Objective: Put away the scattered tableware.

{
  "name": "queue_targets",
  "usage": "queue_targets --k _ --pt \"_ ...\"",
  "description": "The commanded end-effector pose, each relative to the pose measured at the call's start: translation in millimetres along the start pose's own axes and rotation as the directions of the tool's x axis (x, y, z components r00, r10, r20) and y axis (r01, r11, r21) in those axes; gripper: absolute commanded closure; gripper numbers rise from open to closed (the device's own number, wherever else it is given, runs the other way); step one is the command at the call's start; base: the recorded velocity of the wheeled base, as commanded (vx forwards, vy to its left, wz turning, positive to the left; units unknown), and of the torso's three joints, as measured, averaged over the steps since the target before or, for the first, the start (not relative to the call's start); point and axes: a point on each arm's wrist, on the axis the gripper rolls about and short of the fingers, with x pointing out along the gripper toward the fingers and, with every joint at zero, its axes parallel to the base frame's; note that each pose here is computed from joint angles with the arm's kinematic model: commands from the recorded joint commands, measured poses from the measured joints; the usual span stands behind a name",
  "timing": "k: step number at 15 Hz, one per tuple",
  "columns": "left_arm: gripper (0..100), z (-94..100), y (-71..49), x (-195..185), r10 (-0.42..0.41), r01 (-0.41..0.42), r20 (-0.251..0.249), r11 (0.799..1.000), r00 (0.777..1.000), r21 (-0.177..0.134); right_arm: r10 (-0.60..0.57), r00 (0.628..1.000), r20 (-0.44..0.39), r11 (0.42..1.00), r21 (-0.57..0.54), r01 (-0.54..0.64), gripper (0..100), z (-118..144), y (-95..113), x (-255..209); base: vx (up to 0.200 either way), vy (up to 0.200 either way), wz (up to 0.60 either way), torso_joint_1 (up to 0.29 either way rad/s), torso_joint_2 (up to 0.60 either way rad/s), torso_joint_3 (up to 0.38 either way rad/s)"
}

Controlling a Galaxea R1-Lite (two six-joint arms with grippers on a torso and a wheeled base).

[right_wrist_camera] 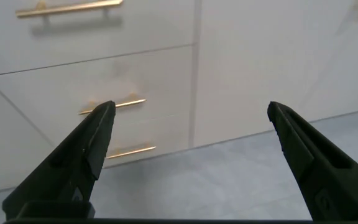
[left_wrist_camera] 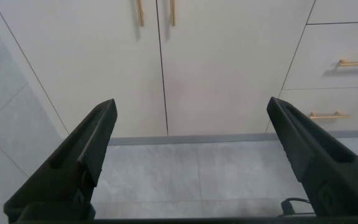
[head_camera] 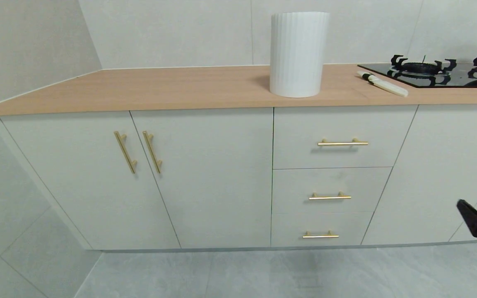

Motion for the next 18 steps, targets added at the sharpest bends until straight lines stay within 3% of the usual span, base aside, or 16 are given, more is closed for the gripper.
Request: queue_targets --k 1,5,8,10,12,13,18 --pt "0 -0.1 0.0 0 0.000 0.000 -0.001 1.000 1.000 0.000 -0.167 0.977 0.130 0.985 -0.021 0.171 0 -14 -51 -70 0.000 0.000 0.00 0.000 0.00 0.000" --pt "0 -0.1 0.0 0 0.000 0.000 -0.001 1.000 1.000 0.000 -0.185 0.960 0.212 0.978 -0.055 0.201 0 -32 -71 -125 0.000 0.000 0.00 0.000 0.00 0.000" --pt "0 -0.1 0.0 0 0.000 0.000 -0.001 1.000 1.000 0.000 -0.156 0.958 0.241 0.983 -0.061 0.175 0 -42 -72 -137 0.000 0.000 0.00 0.000 0.00 0.000" --pt "0 -0.1 0.0 0 0.000 0.000 -0.001 1.000 1.000 0.000 -0.063 0.973 0.222 0.996 -0.045 0.075 0 -50 -69 -133 0.000 0.000 0.00 0.000 0.00 0.000" --pt "0 -0.1 0.0 0 0.000 0.000 -0.001 1.000 1.000 0.000 0.134 0.973 0.186 0.991 -0.016 -0.134 0 -62 -63 -128 0.000 0.000 0.00 0.000 0.00 0.000" --pt "0 -0.1 0.0 0 0.000 0.000 -0.001 1.000 1.000 0.000 0.179 0.970 0.166 0.984 -0.008 -0.180 0 -68 -62 -126 0.000 0.000 0.00 0.000 0.00 0.000" --pt "0 -0.1 0.0 0 0.000 0.000 -0.001 1.000 1.000 0.000 0.251 0.967 0.045 0.968 -0.011 -0.251 0 -83 -59 -123 0.000 0.000 0.00 0.000 0.00 0.000"
